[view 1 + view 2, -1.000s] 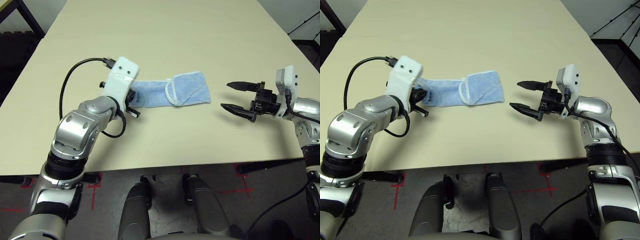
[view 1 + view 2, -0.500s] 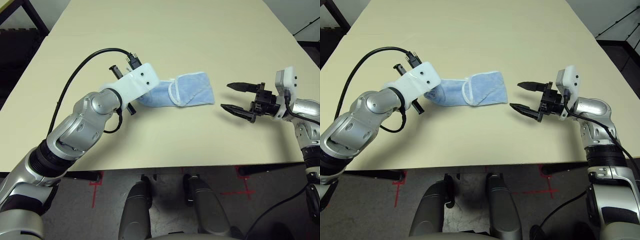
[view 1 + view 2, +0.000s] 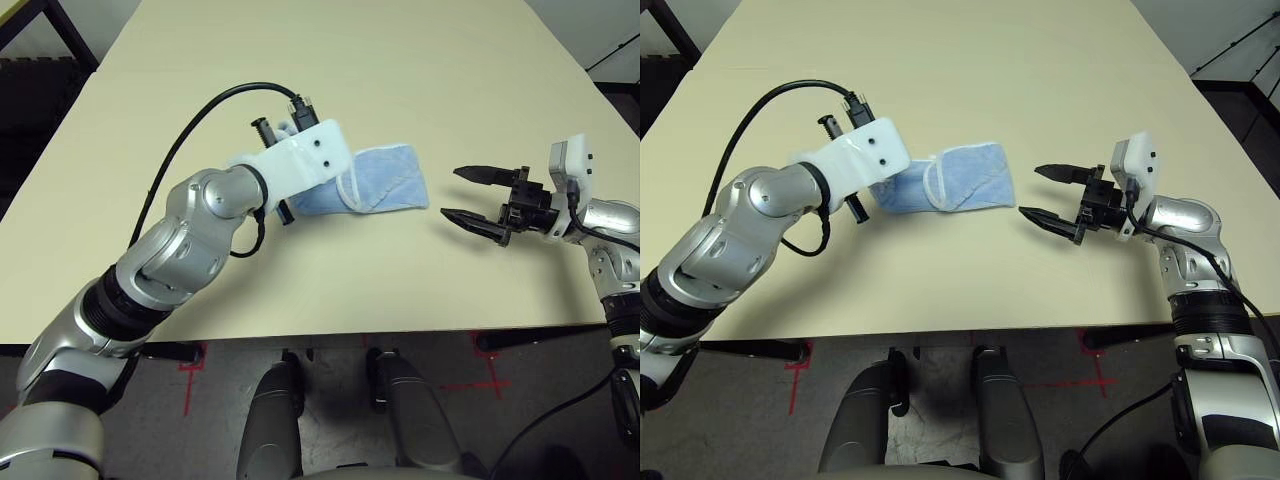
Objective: Fold the towel and set it aside.
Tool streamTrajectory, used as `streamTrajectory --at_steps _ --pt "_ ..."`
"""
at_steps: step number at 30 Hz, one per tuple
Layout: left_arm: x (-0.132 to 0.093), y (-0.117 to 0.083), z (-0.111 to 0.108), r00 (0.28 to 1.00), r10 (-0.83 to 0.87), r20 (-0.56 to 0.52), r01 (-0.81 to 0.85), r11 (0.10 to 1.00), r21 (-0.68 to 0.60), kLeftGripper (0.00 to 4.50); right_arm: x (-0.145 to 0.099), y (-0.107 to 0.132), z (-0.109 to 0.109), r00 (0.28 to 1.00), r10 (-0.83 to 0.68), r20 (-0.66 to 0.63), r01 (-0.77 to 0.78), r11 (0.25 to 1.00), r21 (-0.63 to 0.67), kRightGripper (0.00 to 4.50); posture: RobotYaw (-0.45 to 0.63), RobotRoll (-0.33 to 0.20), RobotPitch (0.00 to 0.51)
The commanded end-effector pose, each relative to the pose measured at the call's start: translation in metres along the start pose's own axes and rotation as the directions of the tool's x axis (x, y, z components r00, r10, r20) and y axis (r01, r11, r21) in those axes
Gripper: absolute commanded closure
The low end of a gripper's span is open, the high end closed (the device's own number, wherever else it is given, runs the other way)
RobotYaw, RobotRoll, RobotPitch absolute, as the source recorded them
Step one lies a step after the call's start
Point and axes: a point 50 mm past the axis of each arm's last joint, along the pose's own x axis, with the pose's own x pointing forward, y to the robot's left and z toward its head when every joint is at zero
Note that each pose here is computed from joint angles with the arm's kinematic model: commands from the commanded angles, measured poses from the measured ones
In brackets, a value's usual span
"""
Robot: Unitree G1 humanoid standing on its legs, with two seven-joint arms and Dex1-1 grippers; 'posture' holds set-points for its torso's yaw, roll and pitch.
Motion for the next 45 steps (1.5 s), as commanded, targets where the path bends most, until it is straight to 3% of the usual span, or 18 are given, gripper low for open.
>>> streamTrajectory --at_steps 1,13,35,45 --pt "0.002 -0.008 0.015 0.997 -0.048 0.055 0.045 0.997 0.066 4.43 -0.003 0.001 -0.002 1.000 -0.014 -0.001 0.014 1.000 0.008 0.00 -0.21 0.000 0.218" --pt "0.019 -0.017 0.030 0.983 -0.140 0.119 0.118 0.978 0.170 4.43 -0.008 0.004 -0.008 0.999 -0.037 -0.008 0.038 0.999 0.035 0.00 -0.25 0.000 0.212" --pt "0.060 -0.031 0.071 0.953 -0.192 0.234 0.157 0.974 0.161 4.43 -0.013 0.012 -0.012 0.998 -0.055 -0.021 0.056 0.997 0.044 0.00 -0.31 0.000 0.222" --pt "0.081 -0.054 0.042 0.959 -0.231 0.165 0.212 0.969 0.124 4.43 -0.015 0.012 -0.010 0.998 -0.059 -0.027 0.060 0.997 0.043 0.00 -0.32 0.000 0.227"
